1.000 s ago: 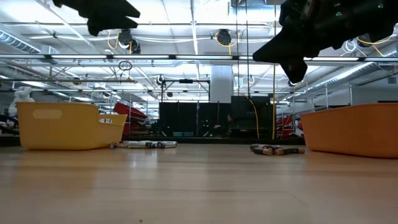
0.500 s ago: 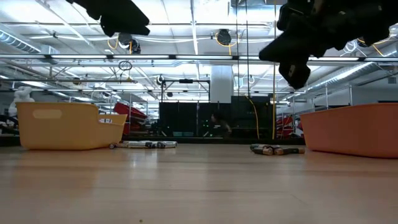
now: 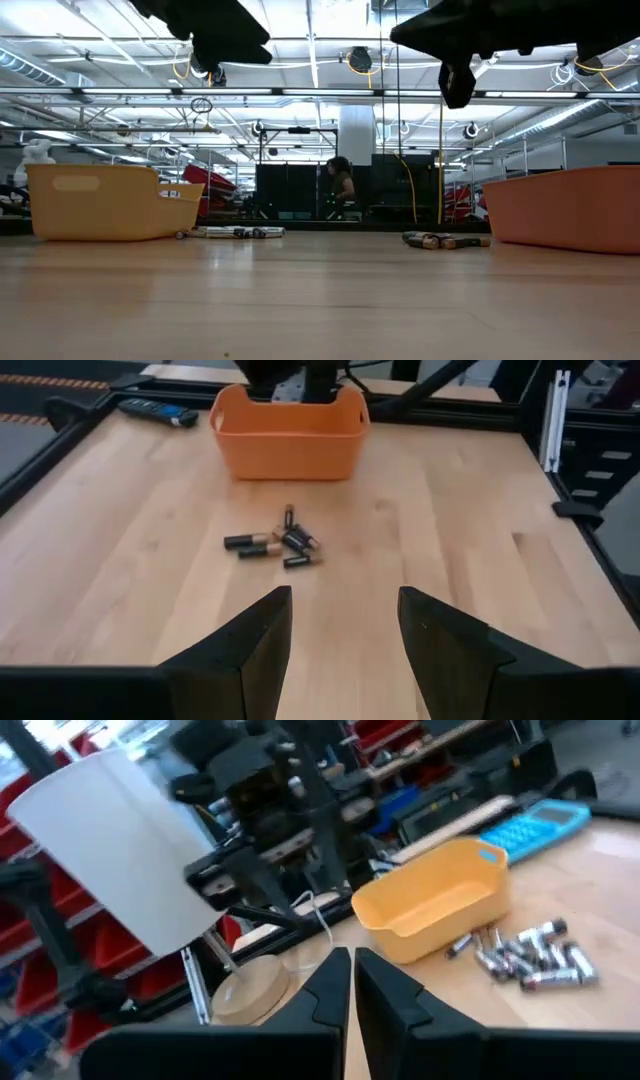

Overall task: Sort batteries
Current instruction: Put the black battery into the orange bin

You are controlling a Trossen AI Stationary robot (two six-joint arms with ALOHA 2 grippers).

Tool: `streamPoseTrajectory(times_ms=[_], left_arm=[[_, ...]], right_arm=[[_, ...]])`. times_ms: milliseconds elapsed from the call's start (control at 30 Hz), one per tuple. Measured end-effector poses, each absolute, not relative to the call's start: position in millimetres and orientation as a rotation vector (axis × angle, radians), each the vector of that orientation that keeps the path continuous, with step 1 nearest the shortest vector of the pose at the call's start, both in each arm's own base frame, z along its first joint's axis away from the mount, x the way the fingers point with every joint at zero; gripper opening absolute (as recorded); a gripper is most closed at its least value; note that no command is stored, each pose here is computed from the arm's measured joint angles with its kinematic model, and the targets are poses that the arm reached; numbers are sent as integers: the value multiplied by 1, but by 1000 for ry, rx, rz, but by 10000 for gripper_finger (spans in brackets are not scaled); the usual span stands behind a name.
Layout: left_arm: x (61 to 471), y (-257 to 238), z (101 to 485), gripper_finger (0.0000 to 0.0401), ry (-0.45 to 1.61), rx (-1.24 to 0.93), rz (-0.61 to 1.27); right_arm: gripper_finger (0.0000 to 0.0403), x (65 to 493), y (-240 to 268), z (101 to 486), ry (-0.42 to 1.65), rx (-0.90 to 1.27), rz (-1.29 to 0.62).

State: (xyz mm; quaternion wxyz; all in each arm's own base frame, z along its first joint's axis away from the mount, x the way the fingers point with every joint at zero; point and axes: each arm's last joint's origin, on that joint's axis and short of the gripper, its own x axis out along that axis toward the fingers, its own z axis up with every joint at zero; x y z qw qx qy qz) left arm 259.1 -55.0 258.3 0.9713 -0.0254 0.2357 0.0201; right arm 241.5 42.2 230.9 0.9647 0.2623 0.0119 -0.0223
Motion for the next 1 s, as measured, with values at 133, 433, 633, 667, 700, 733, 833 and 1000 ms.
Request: streamPoseTrajectory(times_ms=[133, 433, 633, 667, 700, 733, 833, 1000], left_arm=[[264, -45, 254, 193, 496, -67, 73], [289, -51, 257, 193, 441, 1, -32], [308, -58, 268, 193, 179, 1, -324], [309, -55, 268, 193, 181, -14, -323], [309, -52, 267, 193, 190, -26, -316], [309, -49, 266, 193, 205, -42, -302], [309, -36, 259, 193, 317, -124, -247], [303, -30, 248, 193, 574, -171, -125]], right_arm=[[13, 242, 35, 231, 5, 566, -119], [16, 246, 27, 240, -37, 317, -29], [16, 243, 38, 266, -330, 115, 191], [16, 242, 36, 268, -337, 123, 168], [16, 242, 32, 266, -309, 141, 138], [16, 243, 29, 262, -255, 179, 91], [15, 242, 21, 244, -53, 283, -125], [5, 235, 39, 215, 324, 262, -221]])
